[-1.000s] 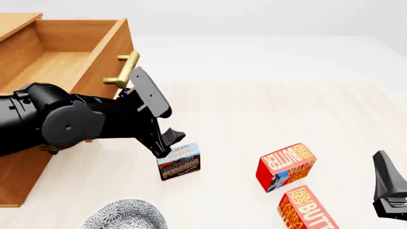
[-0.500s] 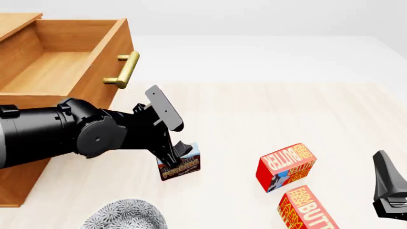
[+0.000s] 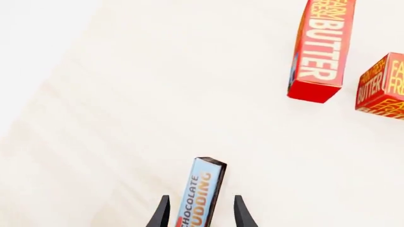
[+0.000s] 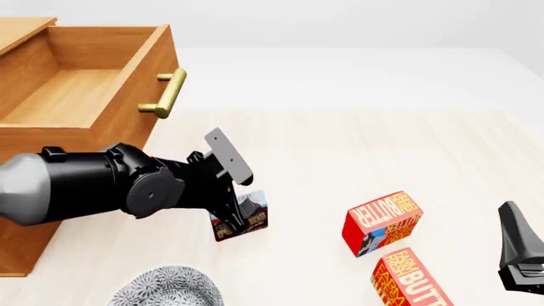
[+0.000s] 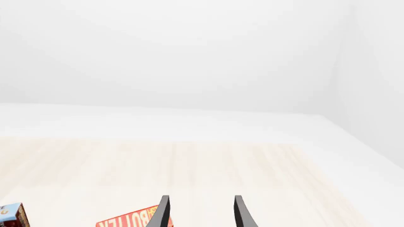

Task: Put the chocolate pudding in the top drawer of the cabinet and close it.

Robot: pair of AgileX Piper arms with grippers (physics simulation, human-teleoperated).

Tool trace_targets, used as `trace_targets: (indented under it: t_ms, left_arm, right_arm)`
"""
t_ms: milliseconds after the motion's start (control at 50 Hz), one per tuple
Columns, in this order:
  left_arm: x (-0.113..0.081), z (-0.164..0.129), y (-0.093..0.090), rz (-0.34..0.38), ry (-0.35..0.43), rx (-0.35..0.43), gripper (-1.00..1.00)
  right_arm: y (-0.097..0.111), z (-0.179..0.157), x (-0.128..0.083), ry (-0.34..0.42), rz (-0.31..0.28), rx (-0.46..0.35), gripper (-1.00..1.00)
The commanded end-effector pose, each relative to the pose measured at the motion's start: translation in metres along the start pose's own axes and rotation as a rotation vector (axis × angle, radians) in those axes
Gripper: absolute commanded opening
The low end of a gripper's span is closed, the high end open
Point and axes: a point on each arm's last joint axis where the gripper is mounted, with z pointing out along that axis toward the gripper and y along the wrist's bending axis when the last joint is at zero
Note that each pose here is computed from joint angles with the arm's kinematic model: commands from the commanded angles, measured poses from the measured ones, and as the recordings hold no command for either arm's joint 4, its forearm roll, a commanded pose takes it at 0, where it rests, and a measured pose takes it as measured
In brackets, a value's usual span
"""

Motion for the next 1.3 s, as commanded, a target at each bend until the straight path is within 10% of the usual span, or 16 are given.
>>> trace_targets:
  t_ms: [20, 1300]
  left_arm:
    - [0.013, 0.012, -0.003, 0.000, 0.015, 0.002, 1.00]
    - [0.041, 0.050, -0.003, -0.080, 0.089, 0.004, 1.00]
  right_arm:
    - [0.001, 0.000, 0.001, 0.011, 0.015, -0.009, 1.00]
    - [0.001, 0.000, 0.001, 0.010, 0.014, -0.010, 1.00]
